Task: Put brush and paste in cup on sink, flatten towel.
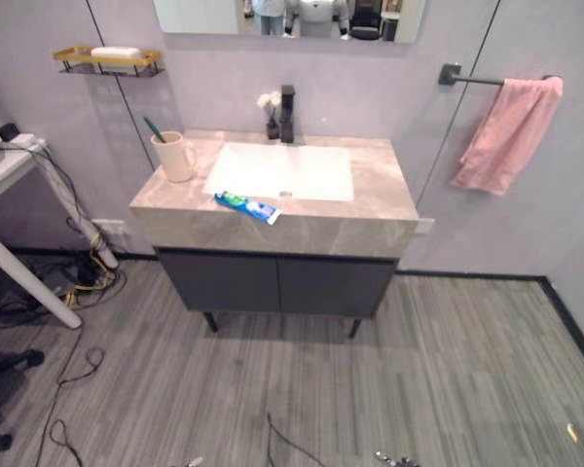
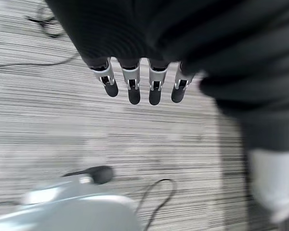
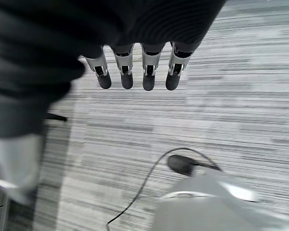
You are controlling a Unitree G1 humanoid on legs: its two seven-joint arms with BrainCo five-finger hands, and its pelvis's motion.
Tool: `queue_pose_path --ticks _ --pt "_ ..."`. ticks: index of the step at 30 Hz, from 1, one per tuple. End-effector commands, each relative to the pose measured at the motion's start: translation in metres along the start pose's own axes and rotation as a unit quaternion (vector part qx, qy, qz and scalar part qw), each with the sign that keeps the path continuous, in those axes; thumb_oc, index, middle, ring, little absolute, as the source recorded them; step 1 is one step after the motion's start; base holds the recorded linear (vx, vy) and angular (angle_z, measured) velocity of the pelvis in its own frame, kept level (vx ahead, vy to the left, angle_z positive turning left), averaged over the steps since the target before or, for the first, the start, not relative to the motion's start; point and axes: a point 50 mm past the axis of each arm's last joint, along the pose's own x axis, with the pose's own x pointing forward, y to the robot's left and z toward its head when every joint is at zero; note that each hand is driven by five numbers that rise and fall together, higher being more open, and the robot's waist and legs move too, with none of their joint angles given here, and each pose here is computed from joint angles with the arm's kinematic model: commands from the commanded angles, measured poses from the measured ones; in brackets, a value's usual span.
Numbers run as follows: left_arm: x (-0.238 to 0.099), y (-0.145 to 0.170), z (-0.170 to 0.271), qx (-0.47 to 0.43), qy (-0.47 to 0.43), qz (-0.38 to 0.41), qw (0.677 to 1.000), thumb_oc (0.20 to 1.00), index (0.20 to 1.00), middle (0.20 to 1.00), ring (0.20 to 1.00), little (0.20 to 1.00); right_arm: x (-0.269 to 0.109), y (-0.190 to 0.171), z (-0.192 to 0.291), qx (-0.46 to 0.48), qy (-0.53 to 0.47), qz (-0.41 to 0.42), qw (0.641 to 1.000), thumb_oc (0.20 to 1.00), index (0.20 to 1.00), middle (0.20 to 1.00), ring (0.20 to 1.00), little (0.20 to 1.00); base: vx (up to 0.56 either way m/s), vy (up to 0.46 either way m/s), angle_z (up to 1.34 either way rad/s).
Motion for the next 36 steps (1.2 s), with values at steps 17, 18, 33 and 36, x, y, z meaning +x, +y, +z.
queue_pose_path --ticks 17,18,33,36 --pt "-0.017 0.005 0.152 -0.07 -0.299 0.033 0.951 1.0 1.0 1.0 1.0 1.0 -0.022 -0.008 0.164 0.063 -0.318 -0.001 0.946 1.0 1.0 1.0 1.0 1.0 -0.07 -0.005 -0.04" --pt "-0.015 0.004 0.151 -0.063 -0.293 0.037 0.953 1.0 1.0 1.0 1.0 1.0 -0.021 -0.006 0.162 0.059 -0.313 -0.002 0.948 1.0 1.0 1.0 1.0 1.0 0.0 0.0 0.0" --pt "-0.005 -0.011 0.114 -0.037 -0.226 0.033 0.973 1.0 1.0 1.0 1.0 1.0 -0.005 0.005 0.108 0.063 -0.213 -0.004 0.975 1.0 1.0 1.0 1.0 1.0 0.03 -0.006 0.0" --pt "-0.006 -0.011 0.113 -0.032 -0.231 0.033 0.972 1.0 1.0 1.0 1.0 1.0 -0.006 0.004 0.11 0.061 -0.22 -0.006 0.973 1.0 1.0 1.0 1.0 1.0 0.0 -0.01 0.0"
